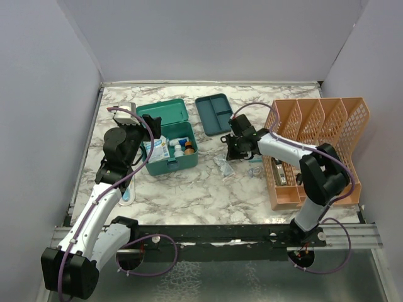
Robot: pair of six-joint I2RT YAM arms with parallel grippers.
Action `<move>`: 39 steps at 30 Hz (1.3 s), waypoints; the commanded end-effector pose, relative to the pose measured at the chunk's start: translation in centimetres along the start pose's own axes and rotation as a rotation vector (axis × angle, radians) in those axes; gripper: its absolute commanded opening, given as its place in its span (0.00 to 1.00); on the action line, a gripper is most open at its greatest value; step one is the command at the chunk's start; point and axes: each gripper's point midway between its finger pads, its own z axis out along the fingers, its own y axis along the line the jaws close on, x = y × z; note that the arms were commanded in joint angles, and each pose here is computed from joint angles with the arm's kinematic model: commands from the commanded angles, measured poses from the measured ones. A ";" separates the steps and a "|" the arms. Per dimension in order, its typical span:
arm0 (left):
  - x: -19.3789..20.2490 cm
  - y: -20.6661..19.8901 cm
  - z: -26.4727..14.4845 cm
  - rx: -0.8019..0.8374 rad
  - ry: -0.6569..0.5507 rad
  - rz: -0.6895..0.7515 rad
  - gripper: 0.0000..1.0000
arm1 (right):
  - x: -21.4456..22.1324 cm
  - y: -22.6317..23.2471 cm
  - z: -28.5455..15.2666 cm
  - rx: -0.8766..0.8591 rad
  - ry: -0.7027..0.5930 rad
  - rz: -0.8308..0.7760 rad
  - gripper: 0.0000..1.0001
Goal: Organize the medicine kit
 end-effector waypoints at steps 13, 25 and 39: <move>-0.9 0.7 -0.4 -0.038 -0.043 -0.002 0.72 | -8.5 7.2 -9.6 -0.336 -0.369 -0.057 0.01; -3.0 2.0 -1.7 -0.129 -0.122 -0.032 0.72 | -12.2 14.4 -16.1 -0.554 -0.539 0.043 0.01; -7.7 6.1 -6.2 -0.412 -0.270 -0.129 0.72 | -12.9 27.8 -12.7 -0.652 -0.519 0.137 0.01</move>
